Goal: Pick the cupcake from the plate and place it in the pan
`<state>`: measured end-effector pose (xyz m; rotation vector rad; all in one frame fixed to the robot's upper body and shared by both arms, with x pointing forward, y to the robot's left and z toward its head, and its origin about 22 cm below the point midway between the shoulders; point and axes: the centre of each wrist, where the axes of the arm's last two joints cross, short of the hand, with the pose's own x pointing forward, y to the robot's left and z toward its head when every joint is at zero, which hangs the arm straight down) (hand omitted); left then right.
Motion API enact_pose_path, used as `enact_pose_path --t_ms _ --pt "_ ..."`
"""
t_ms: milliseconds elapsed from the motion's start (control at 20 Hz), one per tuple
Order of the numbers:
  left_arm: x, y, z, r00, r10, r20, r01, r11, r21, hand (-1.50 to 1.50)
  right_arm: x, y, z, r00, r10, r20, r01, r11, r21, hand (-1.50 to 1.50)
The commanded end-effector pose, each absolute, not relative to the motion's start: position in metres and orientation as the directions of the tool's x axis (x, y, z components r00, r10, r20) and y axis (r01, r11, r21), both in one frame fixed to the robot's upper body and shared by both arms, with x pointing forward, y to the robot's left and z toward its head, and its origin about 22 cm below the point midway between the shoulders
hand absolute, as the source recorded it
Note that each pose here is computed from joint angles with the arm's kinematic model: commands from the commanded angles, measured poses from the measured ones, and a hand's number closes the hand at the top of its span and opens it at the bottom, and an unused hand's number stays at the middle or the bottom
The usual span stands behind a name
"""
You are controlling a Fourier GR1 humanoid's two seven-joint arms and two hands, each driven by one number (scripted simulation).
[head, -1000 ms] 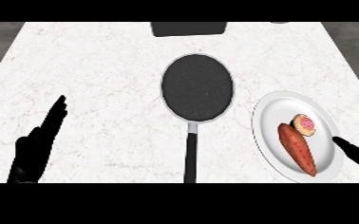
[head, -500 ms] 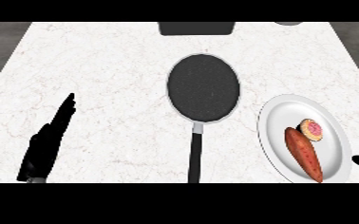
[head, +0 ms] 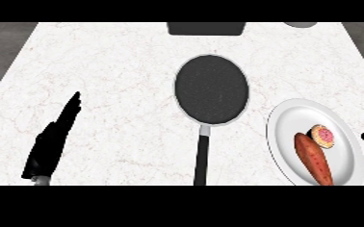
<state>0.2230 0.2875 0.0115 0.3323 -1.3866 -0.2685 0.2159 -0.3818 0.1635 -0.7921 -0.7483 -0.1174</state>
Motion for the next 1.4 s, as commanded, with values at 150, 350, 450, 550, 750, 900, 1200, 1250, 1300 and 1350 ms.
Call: enact_pose_path --t_ms 150,350,450,550,750,900,1200,1250,1300,1350 --pt "0.225 0.28 0.01 0.167 -0.378 0.911 -0.014 0.923 0.385 0.0 0.251 -0.381 0.171 0.845 0.141 0.516 0.241 0.762 -0.601 -1.5" --pt "0.222 0.269 0.008 0.152 -0.376 0.914 0.009 0.925 0.379 0.0 0.255 -0.367 0.154 0.903 0.191 0.383 0.093 0.786 -0.611 -1.5" --pt "0.241 0.278 0.023 0.143 -0.373 0.917 0.01 0.927 0.376 0.0 0.265 -0.377 0.17 0.919 0.195 0.342 0.058 0.793 -0.607 -1.5" --pt "0.221 0.283 0.009 0.164 -0.393 0.905 0.004 0.917 0.398 0.0 0.27 -0.382 0.164 0.934 0.169 0.315 0.052 0.807 -0.588 -1.5" --pt "0.23 0.282 0.006 0.169 -0.371 0.913 -0.005 0.926 0.377 0.0 0.273 -0.371 0.146 0.942 0.201 0.268 -0.01 0.817 -0.576 -1.5" --pt "0.22 0.297 0.02 0.159 -0.372 0.915 -0.005 0.926 0.377 0.0 0.281 -0.357 0.153 0.944 0.188 0.27 -0.007 0.831 -0.556 -1.5" --pt "0.233 0.291 0.019 0.161 -0.379 0.912 -0.011 0.923 0.385 0.0 0.292 -0.36 0.131 0.961 0.211 0.181 -0.078 0.831 -0.551 -1.5" --pt "0.225 0.274 0.006 0.164 -0.392 0.905 0.02 0.919 0.394 0.0 0.299 -0.371 0.136 0.968 0.179 0.179 -0.054 0.837 -0.544 -1.5" --pt "0.234 0.28 0.003 0.169 -0.373 0.912 -0.021 0.924 0.382 0.0 0.29 -0.358 0.112 0.96 0.224 0.168 -0.099 0.833 -0.545 -1.5" --pt "0.237 0.278 0.016 0.147 -0.376 0.915 -0.015 0.924 0.382 0.0 0.301 -0.35 0.129 0.961 0.219 0.167 -0.092 0.827 -0.555 -1.5"
